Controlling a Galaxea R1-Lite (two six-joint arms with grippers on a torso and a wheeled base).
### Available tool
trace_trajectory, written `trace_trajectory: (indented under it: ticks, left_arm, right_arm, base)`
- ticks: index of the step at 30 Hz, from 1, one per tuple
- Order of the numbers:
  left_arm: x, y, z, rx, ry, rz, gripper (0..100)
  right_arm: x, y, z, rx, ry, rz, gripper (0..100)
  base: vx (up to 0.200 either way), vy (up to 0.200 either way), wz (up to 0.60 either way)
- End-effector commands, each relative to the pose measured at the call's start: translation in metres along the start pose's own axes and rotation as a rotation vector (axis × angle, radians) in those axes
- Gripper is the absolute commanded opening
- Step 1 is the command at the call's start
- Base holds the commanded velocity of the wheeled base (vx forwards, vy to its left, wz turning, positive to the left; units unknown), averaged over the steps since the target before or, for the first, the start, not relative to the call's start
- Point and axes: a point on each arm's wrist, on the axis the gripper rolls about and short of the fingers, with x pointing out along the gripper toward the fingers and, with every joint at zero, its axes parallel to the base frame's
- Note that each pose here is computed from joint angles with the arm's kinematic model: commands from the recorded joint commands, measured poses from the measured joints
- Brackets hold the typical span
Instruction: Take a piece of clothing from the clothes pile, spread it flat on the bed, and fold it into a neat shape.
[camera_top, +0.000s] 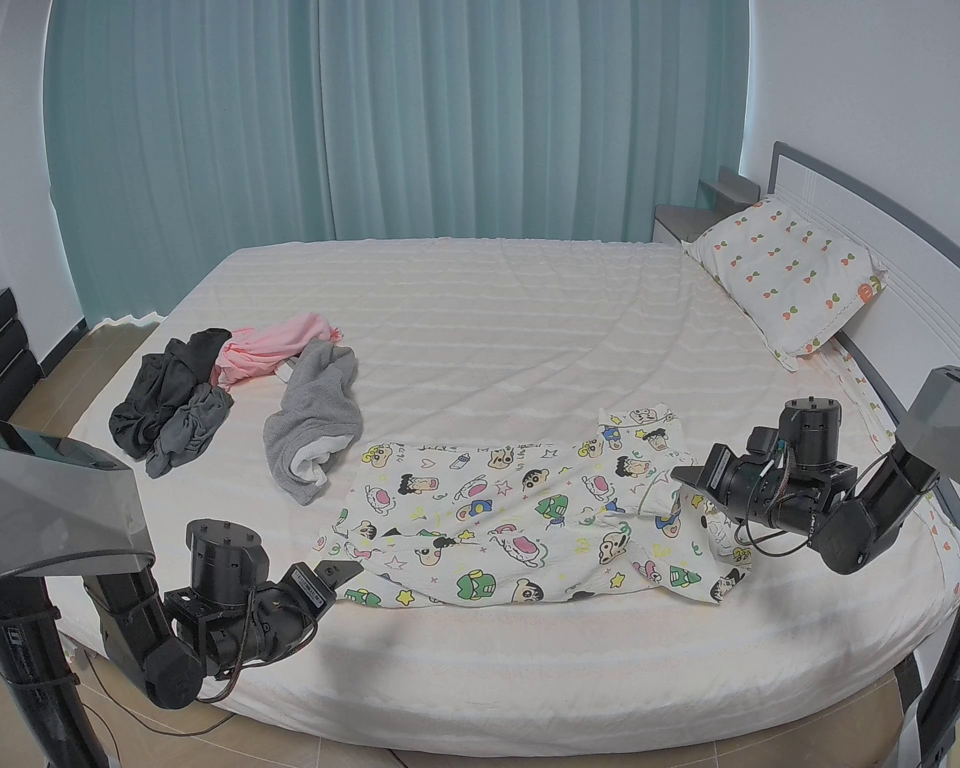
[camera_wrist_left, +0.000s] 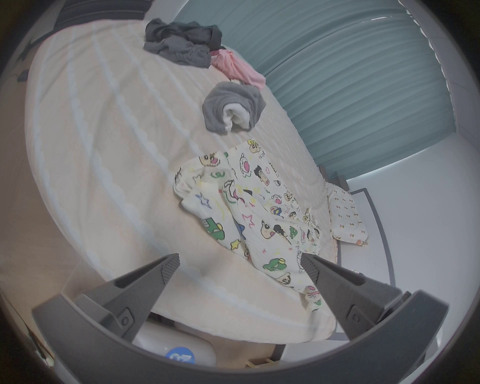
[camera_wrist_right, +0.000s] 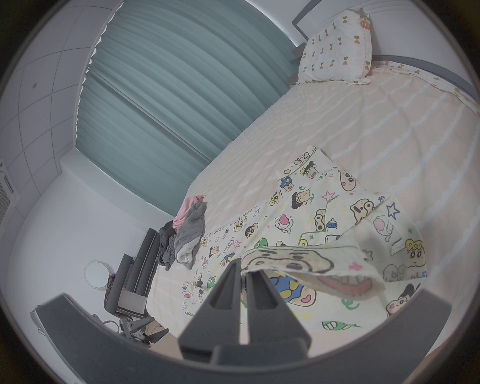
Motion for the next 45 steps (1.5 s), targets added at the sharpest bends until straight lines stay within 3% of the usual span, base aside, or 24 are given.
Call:
trace_trajectory:
  ticks: [1,4,6,9,12,17,24,36,45]
  left_arm:
    - [0.0,-0.008,0.012,0.031,-0.039,-0.028,100]
    - [0.01,-0.023,0.028,0.128,-0.026,0.02,100]
    - [0.009,-0.04,0.044,0.127,-0.015,0.044,100]
    - [0.005,-0.067,0.07,0.125,0.094,0.071,100]
    - [0.002,-0.078,0.085,0.185,0.159,0.07,100]
    - [0.006,-0.083,0.09,0.237,0.161,0.055,100]
    - [0.029,-0.062,0.094,0.427,0.204,0.104,100]
    - [0.086,-0.037,0.09,0.417,0.266,0.178,100]
    - [0.115,-0.029,0.089,0.425,0.226,0.247,100]
  right_arm:
    - [-0.014,0.004,0.0,-0.02,-0.007,0.005,0]
    - [-0.018,-0.001,-0.009,-0.042,0.019,-0.012,0]
    - [-0.021,-0.002,-0.011,-0.04,0.024,-0.013,0]
    - [-0.031,0.002,-0.011,-0.043,0.024,0.003,0]
    - [-0.04,0.009,-0.008,-0.048,0.025,0.05,0]
    - [-0.048,0.009,-0.009,-0.042,0.05,0.082,0]
    - [-0.049,0.007,-0.009,-0.035,0.059,0.085,0]
    - [-0.047,0.005,-0.011,-0.032,0.073,0.084,0]
    - [-0.041,0.001,-0.014,-0.028,0.091,0.073,0]
  base:
    - [0.0,0.0,0.0]
    - [0.0,0.0,0.0]
    - [0.0,0.0,0.0]
    - [0.0,0.0,0.0]
    - [0.0,0.0,0.0]
    - [0.0,0.0,0.0]
    - [0.0,0.0,0.0]
    - [0.0,0.0,0.0]
    - [0.0,0.0,0.0]
